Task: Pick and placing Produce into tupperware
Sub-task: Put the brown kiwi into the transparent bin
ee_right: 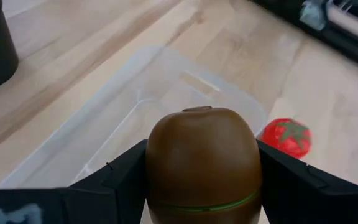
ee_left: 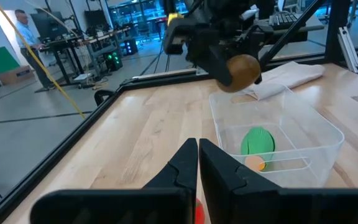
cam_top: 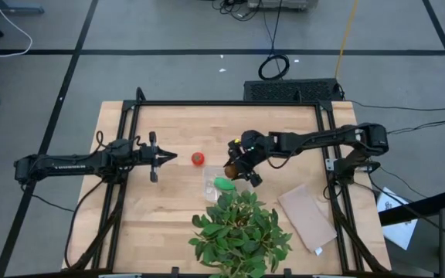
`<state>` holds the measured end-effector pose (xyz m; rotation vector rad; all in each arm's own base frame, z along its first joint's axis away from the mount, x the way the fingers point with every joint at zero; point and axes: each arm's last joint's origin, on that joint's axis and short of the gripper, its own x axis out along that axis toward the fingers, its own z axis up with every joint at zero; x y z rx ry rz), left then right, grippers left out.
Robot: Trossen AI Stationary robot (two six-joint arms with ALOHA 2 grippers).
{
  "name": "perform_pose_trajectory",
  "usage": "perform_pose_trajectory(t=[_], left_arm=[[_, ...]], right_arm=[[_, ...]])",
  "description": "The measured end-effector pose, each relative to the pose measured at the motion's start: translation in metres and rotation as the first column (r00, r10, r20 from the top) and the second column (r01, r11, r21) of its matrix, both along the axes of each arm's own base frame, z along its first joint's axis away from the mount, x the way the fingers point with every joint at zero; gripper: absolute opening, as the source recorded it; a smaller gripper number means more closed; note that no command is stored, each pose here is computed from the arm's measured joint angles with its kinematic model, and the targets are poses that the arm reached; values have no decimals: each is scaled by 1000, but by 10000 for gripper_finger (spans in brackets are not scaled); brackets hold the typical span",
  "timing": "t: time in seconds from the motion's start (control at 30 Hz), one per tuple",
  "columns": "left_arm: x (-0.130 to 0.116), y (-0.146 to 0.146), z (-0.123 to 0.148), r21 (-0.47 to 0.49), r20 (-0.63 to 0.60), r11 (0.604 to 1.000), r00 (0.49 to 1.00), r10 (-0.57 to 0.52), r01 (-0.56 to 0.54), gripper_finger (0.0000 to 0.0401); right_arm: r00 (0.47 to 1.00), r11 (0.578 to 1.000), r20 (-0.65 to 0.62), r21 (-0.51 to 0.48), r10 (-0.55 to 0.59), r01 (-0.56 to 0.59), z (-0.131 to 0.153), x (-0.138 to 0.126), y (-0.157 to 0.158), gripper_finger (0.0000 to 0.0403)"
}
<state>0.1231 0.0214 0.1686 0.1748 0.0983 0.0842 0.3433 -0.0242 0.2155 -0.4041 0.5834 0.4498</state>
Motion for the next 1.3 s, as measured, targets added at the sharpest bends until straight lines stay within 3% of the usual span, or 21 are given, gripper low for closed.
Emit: perform_pose_trajectory(t=[0.3, 0.53, 0.73, 1.07, 1.3], left_arm=[[0, 0, -2, -3, -18, 1000, 1000, 0, 0, 21], [0, 0, -2, 7, -22, 1000, 1000, -2, 2, 21], [0, 0, -2, 8, -21, 1000, 1000, -2, 2, 21], [0, 0, -2, 7, -21, 1000, 1000, -1, 1, 21], [0, 0, -2, 11, -25, 1000, 1000, -2, 2, 21]], right_arm=[[995, 999, -93, -26, 37, -40, -17, 9, 3, 234], [978, 992, -211, -124, 9, -36, -26, 2, 11, 234], [961, 994, -255, -38, -104, 98, -15, 6, 12, 233], [906, 946, -339, 109, -254, 306, 21, 15, 11, 233], [843, 859, -403, 213, -357, 466, 20, 18, 10, 233]])
